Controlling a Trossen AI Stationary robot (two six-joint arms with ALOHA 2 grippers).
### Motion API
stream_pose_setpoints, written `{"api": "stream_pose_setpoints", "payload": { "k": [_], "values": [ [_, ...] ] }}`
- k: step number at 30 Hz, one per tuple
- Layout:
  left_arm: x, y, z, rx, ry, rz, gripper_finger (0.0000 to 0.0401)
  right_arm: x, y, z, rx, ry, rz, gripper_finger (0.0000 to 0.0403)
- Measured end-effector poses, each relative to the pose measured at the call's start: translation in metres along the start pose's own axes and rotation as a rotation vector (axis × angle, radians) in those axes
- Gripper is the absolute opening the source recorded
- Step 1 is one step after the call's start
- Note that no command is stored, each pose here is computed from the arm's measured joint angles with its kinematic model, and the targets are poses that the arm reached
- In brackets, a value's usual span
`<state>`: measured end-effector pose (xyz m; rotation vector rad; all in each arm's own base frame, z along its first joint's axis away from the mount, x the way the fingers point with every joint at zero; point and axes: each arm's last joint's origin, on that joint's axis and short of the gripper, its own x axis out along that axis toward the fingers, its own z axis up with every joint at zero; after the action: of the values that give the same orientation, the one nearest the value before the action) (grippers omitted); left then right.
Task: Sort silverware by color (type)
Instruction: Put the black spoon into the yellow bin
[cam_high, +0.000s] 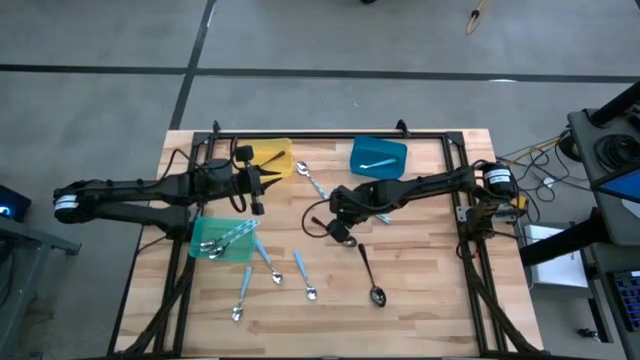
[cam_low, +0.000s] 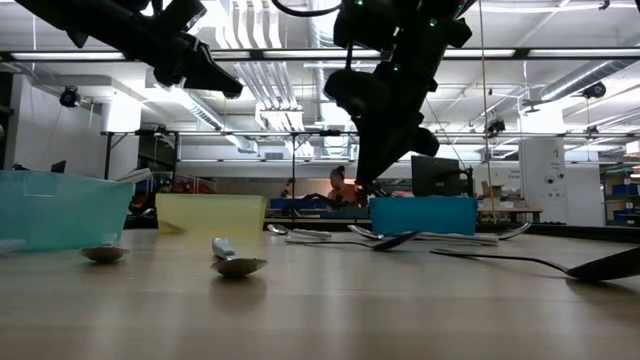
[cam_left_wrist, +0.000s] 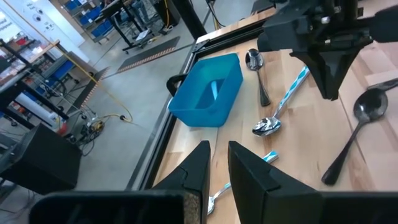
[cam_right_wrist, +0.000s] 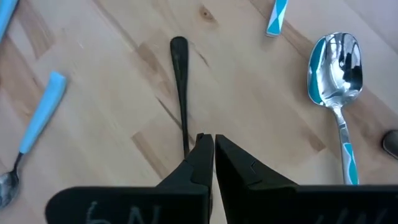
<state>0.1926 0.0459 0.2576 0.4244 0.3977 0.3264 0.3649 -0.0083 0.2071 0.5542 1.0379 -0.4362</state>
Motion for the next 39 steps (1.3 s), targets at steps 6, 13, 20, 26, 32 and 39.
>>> {"api": "stream_pose_setpoints", "payload": {
  "k": [6, 13, 20, 26, 32, 39],
  "values": [
    [0.000, 0.000, 0.000, -0.045, 0.000, 0.000, 0.0039, -0.002, 0.000, 0.002, -0.092, -0.030, -0.015, 0.0009],
    [0.000, -0.003, -0.001, -0.196, -0.006, -0.066, 0.0039, -0.006, 0.004, 0.004, -0.223, -0.138, -0.053, 0.0009],
    [0.006, -0.019, -0.016, -0.386, 0.028, -0.292, 0.0039, -0.022, 0.013, -0.003, -0.320, -0.262, 0.010, 0.0009],
    [0.022, -0.044, -0.033, -0.475, 0.089, -0.372, 0.0039, -0.030, 0.006, -0.011, -0.338, -0.398, -0.031, 0.0009],
    [0.046, -0.070, -0.035, -0.465, 0.079, -0.435, 0.0039, -0.034, 0.001, -0.010, -0.366, -0.755, 0.087, 0.0009],
    [0.088, -0.085, -0.025, -0.378, 0.126, -0.458, 0.0039, -0.044, -0.003, -0.013, -0.358, -1.004, 0.166, 0.0009]
  ]
}}
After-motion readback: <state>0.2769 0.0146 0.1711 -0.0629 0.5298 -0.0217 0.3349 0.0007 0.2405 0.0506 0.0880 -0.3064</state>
